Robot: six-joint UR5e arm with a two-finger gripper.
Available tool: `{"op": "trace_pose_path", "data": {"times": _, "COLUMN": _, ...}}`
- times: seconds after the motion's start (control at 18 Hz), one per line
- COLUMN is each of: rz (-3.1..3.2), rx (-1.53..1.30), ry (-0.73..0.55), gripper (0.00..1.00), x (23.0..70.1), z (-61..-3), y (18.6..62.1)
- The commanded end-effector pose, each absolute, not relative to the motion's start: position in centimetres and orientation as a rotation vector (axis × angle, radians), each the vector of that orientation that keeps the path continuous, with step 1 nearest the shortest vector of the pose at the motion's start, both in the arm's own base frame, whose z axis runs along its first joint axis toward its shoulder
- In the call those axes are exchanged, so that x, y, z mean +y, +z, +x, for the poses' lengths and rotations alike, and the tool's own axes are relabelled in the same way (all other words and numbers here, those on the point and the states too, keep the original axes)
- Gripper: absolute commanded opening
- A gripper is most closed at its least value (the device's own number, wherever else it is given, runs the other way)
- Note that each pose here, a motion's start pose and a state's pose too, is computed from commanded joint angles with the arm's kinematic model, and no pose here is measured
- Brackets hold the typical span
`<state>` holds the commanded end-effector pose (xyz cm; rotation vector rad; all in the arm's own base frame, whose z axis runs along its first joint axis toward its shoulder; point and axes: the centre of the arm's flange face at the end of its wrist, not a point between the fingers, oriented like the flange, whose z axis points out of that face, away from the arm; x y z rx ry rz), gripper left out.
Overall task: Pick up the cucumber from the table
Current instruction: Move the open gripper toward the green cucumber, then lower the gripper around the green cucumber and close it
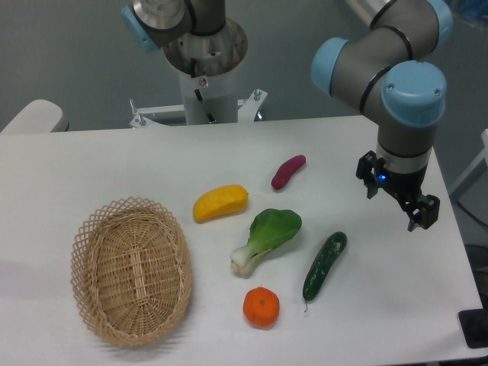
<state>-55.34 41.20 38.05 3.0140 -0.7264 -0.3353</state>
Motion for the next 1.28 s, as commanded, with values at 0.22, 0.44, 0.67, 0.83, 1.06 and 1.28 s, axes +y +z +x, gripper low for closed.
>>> {"op": "trace_pose_path", "data": {"times": 0.22, "rz": 3.018, "rx": -0.717, "ry": -0.35, "gripper": 1.0, "x": 41.4, "z": -55.4, "y": 37.8}}
{"op": "trace_pose_path", "data": {"times": 0.44, "rz": 3.021, "rx": -0.703, "ry": -0.334, "gripper": 1.0, "x": 41.6, "z": -55.3, "y": 37.2}}
{"op": "trace_pose_path", "data": {"times": 0.67, "rz": 3.051, "rx": -0.589, "ry": -0.304, "gripper": 1.0, "x": 42.2, "z": -55.1, "y": 35.8}}
{"op": "trace_pose_path", "data": {"times": 0.83, "rz": 3.062, "rx": -0.53, "ry": -0.264, "gripper": 1.0, "x": 42.5, "z": -55.5, "y": 33.8}}
{"op": "trace_pose_path", "data": {"times": 1.06, "rz": 3.084, "rx": -0.409, "ry": -0.188, "gripper": 1.0, "x": 42.7, "z": -56.8, "y": 29.8}}
{"op": "trace_pose_path", "data": {"times": 1.28, "rz": 3.121, "rx": -0.257, "ry": -0.195, "gripper": 1.0, "x": 43.6, "z": -57.5, "y": 26.7}}
